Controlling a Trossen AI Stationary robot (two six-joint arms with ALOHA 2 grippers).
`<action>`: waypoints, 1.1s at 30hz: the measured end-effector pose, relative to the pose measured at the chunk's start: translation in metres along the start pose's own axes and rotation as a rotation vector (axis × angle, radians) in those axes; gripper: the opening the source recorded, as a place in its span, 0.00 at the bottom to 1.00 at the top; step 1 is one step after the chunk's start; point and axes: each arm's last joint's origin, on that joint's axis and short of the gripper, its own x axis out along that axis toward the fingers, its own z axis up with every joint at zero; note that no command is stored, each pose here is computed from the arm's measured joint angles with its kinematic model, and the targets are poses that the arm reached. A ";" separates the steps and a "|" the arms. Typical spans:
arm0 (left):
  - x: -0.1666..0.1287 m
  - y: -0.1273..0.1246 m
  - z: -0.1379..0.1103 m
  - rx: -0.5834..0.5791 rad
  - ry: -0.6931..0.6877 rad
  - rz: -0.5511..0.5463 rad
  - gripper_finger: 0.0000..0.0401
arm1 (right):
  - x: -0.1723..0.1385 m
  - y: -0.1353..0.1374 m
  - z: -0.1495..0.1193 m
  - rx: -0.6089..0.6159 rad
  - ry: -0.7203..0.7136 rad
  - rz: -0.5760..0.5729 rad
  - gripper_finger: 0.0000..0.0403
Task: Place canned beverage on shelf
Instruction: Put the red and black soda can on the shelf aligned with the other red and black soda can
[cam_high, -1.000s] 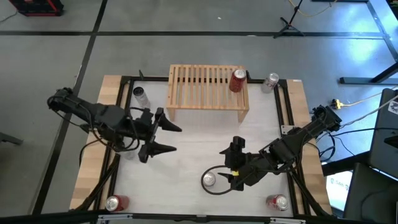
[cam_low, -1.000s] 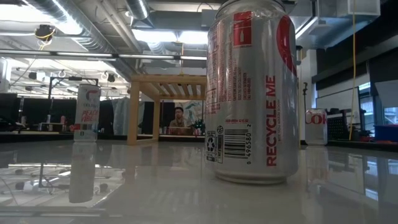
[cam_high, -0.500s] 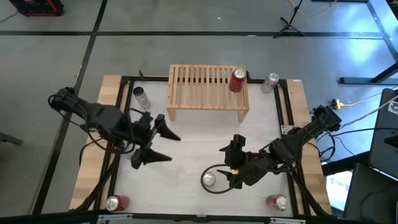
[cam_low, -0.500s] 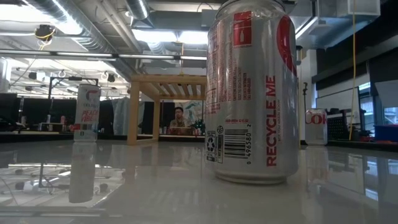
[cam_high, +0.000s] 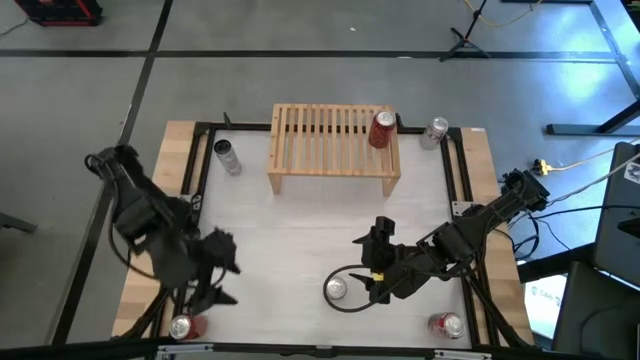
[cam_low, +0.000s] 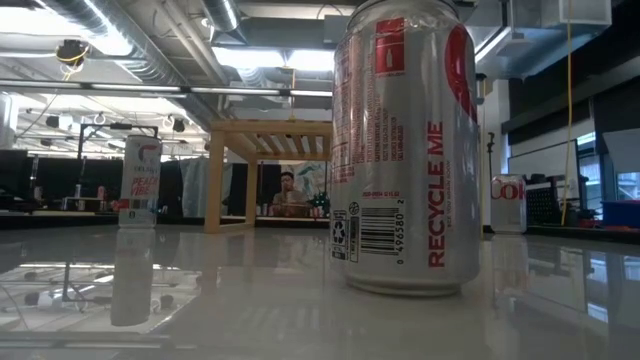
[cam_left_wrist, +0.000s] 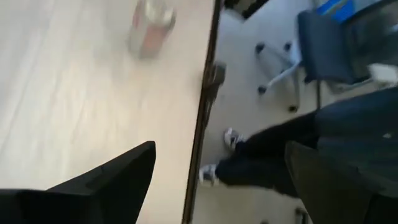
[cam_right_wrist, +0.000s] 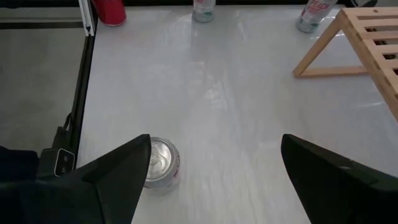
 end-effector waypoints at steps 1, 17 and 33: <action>0.003 -0.002 -0.006 -0.019 0.027 0.014 0.88 | 0.000 0.000 0.000 0.000 0.002 0.004 0.87; 0.044 -0.034 -0.106 -0.139 0.407 0.258 0.88 | 0.000 0.001 -0.001 -0.004 0.022 0.039 0.87; 0.071 -0.039 -0.158 0.018 0.473 0.434 0.88 | 0.000 0.001 0.000 -0.002 0.018 0.040 0.87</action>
